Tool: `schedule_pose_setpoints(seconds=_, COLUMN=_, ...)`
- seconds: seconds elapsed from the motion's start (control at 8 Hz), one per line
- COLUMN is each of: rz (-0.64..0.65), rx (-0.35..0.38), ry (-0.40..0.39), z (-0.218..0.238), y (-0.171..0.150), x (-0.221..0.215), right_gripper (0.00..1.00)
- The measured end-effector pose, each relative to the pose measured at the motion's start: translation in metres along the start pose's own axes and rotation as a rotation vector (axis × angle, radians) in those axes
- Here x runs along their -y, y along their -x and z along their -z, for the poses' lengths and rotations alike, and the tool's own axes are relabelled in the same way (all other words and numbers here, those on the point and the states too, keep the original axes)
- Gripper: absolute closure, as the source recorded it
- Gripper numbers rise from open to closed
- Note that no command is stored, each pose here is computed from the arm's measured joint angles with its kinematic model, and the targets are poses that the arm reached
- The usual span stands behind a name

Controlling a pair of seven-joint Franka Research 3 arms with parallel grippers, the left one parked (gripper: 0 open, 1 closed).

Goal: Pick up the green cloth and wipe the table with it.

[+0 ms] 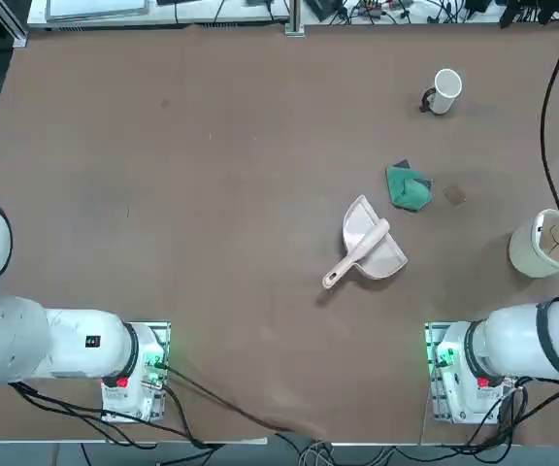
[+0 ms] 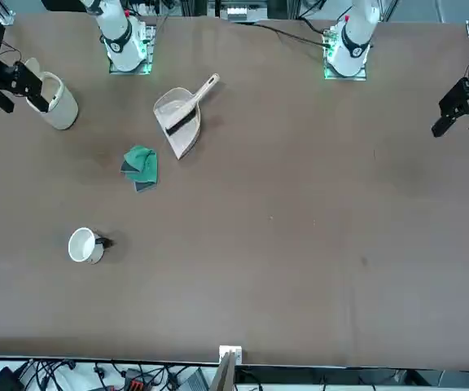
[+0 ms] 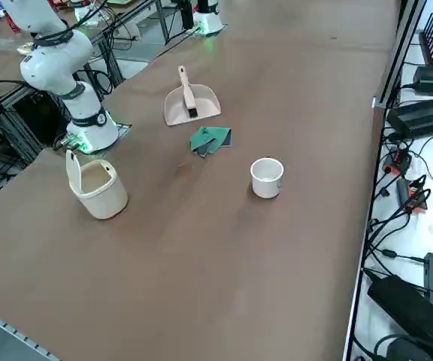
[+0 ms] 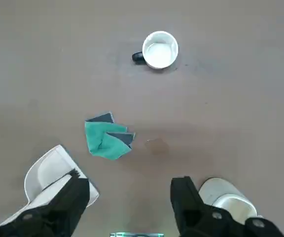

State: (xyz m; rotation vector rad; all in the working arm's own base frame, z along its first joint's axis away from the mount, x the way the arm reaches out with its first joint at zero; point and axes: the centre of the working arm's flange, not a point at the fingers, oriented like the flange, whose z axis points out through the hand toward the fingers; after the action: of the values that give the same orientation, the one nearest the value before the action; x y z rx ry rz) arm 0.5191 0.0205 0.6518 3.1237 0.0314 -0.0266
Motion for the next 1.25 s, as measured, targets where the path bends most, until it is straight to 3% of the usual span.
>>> schedule_pose_setpoints(seconds=1.25, rz=0.014, rx=0.0, ry=0.001, z=0.0004, y=0.0007, x=0.0074, right_gripper=0.0)
